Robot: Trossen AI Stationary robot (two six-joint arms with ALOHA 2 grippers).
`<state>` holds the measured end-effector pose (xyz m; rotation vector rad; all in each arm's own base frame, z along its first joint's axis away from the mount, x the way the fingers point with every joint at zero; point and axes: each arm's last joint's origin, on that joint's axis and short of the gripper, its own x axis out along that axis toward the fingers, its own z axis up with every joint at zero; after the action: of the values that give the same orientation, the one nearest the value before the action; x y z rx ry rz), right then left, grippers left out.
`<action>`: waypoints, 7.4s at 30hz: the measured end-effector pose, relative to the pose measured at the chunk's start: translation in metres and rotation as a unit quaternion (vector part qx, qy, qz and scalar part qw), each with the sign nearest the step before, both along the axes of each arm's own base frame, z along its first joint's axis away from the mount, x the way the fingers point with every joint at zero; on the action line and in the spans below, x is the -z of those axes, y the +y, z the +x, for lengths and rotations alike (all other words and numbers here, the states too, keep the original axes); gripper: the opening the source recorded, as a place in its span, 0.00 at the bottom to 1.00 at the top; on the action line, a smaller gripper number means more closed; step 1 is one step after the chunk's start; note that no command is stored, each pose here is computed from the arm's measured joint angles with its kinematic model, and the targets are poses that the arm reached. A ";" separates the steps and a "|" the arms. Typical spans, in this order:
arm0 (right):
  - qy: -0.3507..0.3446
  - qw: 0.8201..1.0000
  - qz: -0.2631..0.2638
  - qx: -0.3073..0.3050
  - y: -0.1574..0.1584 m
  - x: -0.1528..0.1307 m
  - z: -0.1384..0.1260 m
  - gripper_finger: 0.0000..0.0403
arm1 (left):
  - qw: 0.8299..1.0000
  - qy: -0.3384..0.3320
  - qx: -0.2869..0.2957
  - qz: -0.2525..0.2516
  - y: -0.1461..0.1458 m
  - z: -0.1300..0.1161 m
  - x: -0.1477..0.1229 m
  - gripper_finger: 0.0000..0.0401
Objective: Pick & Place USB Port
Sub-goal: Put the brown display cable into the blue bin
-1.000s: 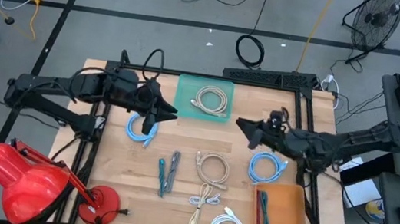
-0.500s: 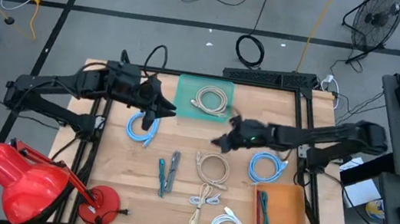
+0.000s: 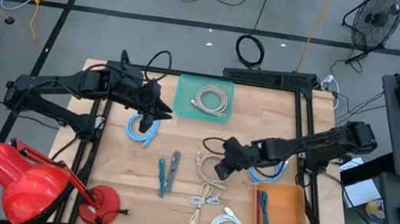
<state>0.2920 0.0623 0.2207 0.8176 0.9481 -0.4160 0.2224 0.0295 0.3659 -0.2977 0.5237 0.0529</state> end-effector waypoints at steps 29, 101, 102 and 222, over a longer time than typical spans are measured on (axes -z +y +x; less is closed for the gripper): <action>0.162 0.986 -0.034 -0.034 -0.013 0.051 0.026 0.42 | 1.000 0.011 0.013 -0.005 0.000 -0.001 0.002 0.29; -0.429 0.882 -0.096 0.171 -0.110 -0.136 0.006 0.02 | 0.994 0.019 -0.097 -0.053 0.016 -0.004 0.003 0.29; -0.431 0.877 -0.109 0.183 -0.118 -0.137 0.005 0.02 | 0.994 0.019 -0.095 -0.056 0.015 -0.004 0.003 0.29; 0.165 0.857 -0.487 0.047 -0.157 -0.173 0.072 0.02 | 0.923 -0.015 -0.345 0.169 0.016 0.104 0.040 0.06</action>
<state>0.3642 -0.0943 0.3934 -0.1524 0.8549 -1.0363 0.3262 0.0456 0.3257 -0.1300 0.3497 0.8166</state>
